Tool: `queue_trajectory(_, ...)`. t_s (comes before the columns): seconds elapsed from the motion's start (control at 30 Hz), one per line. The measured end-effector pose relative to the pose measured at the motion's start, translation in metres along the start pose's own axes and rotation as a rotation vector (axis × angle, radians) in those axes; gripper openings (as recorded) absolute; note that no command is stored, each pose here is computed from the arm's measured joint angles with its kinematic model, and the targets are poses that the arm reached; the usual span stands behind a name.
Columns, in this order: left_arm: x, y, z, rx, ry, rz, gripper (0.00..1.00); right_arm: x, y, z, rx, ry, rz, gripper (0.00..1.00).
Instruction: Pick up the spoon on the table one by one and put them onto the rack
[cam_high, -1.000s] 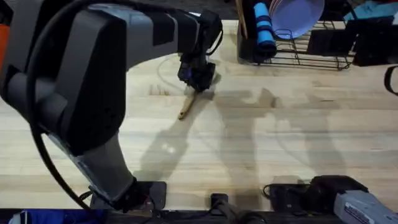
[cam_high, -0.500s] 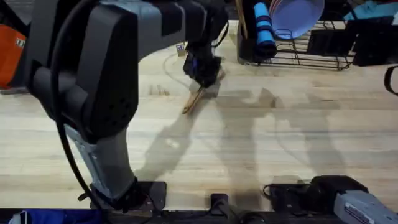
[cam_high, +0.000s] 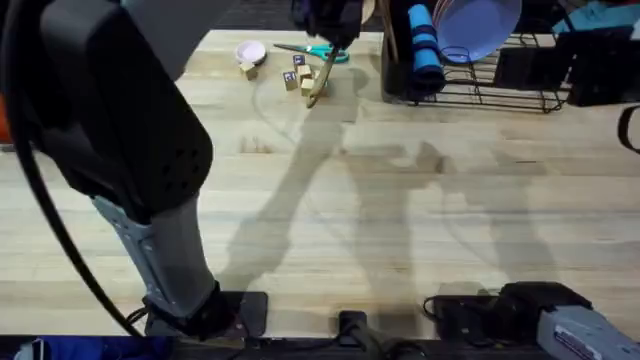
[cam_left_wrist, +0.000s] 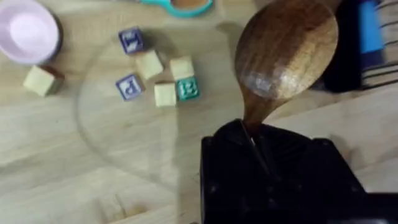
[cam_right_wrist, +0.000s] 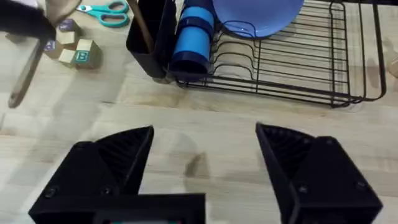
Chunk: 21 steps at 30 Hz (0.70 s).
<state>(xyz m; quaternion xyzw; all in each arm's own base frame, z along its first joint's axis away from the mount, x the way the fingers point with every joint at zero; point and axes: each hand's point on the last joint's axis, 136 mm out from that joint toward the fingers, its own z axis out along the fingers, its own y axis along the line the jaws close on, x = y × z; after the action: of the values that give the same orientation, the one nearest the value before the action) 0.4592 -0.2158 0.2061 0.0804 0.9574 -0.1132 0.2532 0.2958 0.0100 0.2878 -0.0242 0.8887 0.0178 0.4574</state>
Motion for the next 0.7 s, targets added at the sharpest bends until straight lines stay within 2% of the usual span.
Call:
queue_trajectory(0.3, -0.055, -0.029, -0.031, 0.082, -0.205, 0.024, 0.045, 0.0, 0.0, 0.0, 0.0, 0.0, 0.0, 0.993)
queue_trajectory(0.7, -0.096, -0.11, -0.058, 0.307, -0.439, 0.115, 0.045, 0.0, 0.0, 0.0, 0.0, 0.0, 0.0, 0.993)
